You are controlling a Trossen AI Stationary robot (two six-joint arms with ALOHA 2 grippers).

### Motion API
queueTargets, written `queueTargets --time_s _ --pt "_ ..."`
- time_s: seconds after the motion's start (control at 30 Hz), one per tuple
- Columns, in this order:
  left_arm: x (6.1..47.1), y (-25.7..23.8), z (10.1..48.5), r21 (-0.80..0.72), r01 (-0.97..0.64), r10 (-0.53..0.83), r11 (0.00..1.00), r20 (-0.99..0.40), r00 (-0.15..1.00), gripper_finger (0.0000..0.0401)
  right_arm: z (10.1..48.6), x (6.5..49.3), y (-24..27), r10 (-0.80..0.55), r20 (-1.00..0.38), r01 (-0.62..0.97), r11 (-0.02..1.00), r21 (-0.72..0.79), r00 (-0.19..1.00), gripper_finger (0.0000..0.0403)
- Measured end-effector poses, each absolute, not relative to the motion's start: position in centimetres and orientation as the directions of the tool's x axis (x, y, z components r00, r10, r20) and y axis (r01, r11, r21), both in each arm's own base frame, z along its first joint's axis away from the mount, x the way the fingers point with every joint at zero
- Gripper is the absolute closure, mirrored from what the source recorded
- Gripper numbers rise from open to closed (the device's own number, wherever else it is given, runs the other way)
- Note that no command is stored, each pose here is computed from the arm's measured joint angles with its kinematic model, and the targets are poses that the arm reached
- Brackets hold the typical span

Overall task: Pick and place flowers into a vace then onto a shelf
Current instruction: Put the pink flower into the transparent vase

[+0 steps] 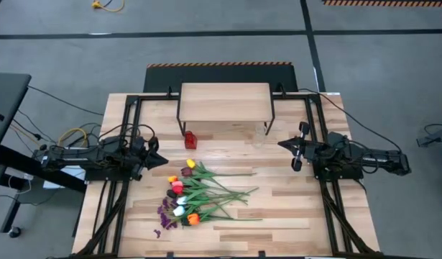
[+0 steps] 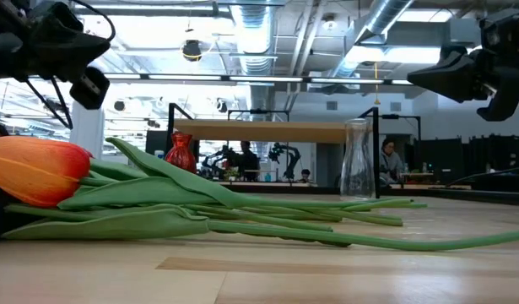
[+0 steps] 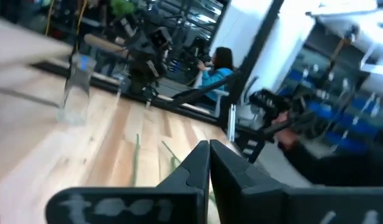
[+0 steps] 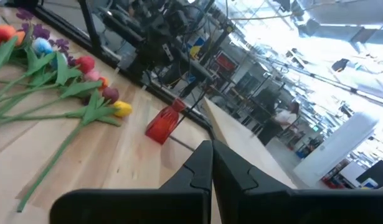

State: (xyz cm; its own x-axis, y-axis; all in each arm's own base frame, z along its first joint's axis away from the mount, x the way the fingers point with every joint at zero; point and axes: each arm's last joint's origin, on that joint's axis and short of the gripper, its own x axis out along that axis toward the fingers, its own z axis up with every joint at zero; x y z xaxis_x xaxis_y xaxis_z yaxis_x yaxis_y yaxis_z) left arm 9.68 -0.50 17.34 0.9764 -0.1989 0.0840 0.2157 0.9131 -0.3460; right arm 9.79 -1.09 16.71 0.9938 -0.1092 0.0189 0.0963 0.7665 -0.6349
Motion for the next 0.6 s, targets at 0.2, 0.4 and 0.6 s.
queueTargets --time_s 0.2,0.4,0.6 --pt "9.6 -1.4 17.7 -0.206 0.313 -0.295 0.927 0.116 0.949 0.0401 17.2 9.8 -0.9 -0.087 0.065 0.096 0.982 -0.160 0.994 0.0403" --pt "8.9 -3.4 18.3 -0.092 0.514 -0.493 0.853 0.184 0.851 0.0401 17.7 9.8 -0.1 0.051 0.116 -0.054 0.998 0.018 0.992 0.0403" --pt "8.7 -4.6 18.1 -0.123 0.362 -0.343 0.924 0.151 0.927 0.0401 17.9 9.7 0.7 0.177 0.135 -0.197 0.969 0.151 0.975 0.0403"
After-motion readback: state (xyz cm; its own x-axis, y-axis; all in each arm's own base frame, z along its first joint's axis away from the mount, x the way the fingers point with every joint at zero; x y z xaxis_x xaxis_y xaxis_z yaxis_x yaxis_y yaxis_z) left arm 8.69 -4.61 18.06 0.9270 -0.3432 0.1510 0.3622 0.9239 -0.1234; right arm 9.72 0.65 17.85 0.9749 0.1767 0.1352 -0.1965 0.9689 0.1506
